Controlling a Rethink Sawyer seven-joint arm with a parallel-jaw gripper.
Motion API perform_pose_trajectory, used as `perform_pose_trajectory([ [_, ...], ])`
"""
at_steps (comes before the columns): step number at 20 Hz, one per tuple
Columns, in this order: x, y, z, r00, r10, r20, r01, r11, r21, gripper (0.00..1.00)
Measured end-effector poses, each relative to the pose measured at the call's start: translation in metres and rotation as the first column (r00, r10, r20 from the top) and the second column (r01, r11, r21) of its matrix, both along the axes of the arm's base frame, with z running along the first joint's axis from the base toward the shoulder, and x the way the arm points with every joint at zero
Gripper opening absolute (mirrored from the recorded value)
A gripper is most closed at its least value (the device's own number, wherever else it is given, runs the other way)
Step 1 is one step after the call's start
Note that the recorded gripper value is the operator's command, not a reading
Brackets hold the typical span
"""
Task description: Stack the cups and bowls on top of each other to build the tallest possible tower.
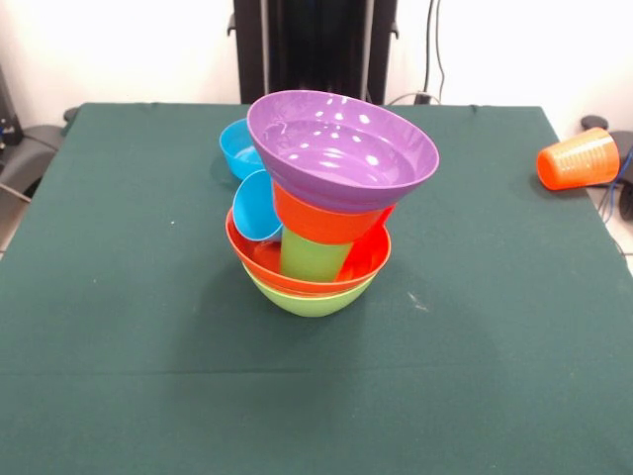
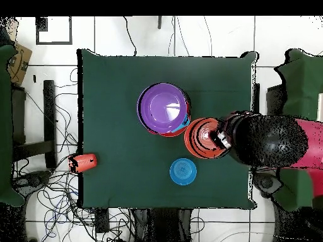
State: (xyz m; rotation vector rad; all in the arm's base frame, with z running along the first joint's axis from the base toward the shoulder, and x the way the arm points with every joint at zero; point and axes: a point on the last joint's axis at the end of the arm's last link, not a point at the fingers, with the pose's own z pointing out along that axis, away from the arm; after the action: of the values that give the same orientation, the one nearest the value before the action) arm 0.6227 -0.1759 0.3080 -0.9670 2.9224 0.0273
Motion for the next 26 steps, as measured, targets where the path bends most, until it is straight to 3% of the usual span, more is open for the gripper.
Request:
perform_pose_trajectory([
  [12,0.011,0.013,0.007,0.9998,0.008,0.016,-0.008,1.0000,0.005,0.00],
  [26,0.015,0.034,0.000,0.9994,0.034,0.002,-0.034,0.9994,0.011,0.00],
])
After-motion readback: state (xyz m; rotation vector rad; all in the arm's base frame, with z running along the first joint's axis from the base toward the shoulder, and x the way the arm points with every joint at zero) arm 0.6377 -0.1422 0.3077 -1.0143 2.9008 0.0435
